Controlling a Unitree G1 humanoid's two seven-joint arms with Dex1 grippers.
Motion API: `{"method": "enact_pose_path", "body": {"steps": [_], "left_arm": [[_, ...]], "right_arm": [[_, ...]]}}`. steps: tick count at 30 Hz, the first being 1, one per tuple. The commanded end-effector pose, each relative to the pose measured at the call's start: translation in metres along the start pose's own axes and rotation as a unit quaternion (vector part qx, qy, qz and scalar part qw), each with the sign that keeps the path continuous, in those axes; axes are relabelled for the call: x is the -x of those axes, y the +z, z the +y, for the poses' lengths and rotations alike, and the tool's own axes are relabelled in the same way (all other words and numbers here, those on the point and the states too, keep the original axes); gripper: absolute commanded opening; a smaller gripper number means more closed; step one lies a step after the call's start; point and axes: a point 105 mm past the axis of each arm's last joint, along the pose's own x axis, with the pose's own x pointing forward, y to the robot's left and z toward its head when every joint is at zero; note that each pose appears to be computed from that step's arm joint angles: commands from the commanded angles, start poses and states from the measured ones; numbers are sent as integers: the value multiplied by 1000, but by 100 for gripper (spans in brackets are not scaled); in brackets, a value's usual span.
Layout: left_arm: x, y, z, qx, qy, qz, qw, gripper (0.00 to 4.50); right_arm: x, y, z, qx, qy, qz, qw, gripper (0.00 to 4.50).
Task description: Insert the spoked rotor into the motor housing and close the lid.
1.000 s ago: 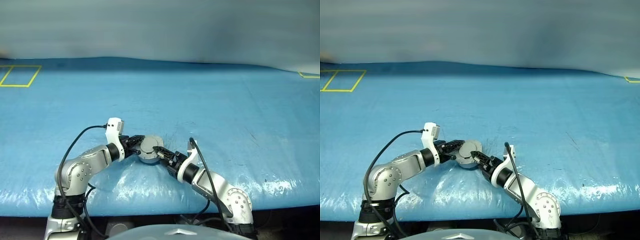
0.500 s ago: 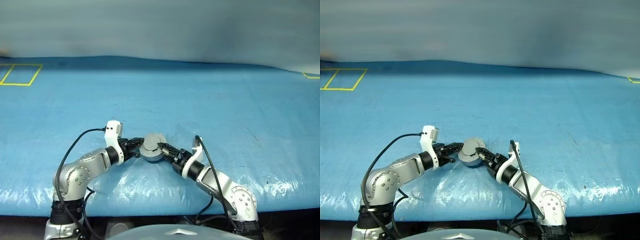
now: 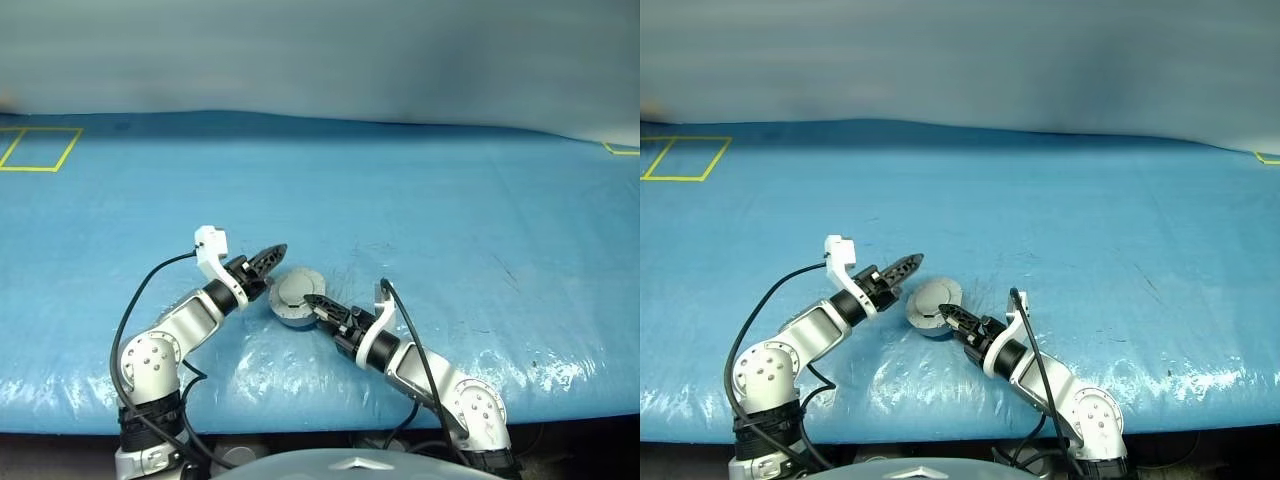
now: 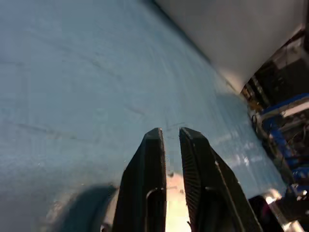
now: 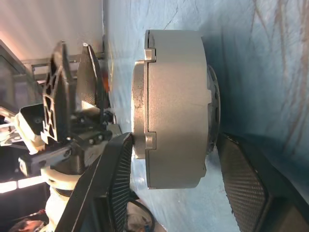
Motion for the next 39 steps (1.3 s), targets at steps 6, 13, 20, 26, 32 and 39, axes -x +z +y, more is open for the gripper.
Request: {"method": "enact_pose_path", "body": {"steps": [6, 13, 20, 26, 32, 39], "left_arm": [[19, 17, -12, 132, -35, -81, 987, 393], [24, 7, -20, 204, -58, -86, 973, 450], [24, -8, -20, 273, -65, -67, 957, 450], [23, -15, -23, 302, -81, -60, 948, 450], [21, -21, -25, 312, -99, -51, 944, 450], [16, -27, -19, 314, -95, -43, 944, 450]], "right_arm": [[3, 10, 55, -16, 135, -31, 990, 238], [4, 27, 68, -4, 161, -59, 985, 238], [7, 46, 83, 25, 178, -84, 980, 238], [9, 47, 91, 33, 188, -83, 978, 238], [7, 34, 93, 34, 187, -59, 980, 238], [7, 22, 96, 32, 192, -45, 980, 238]]}}
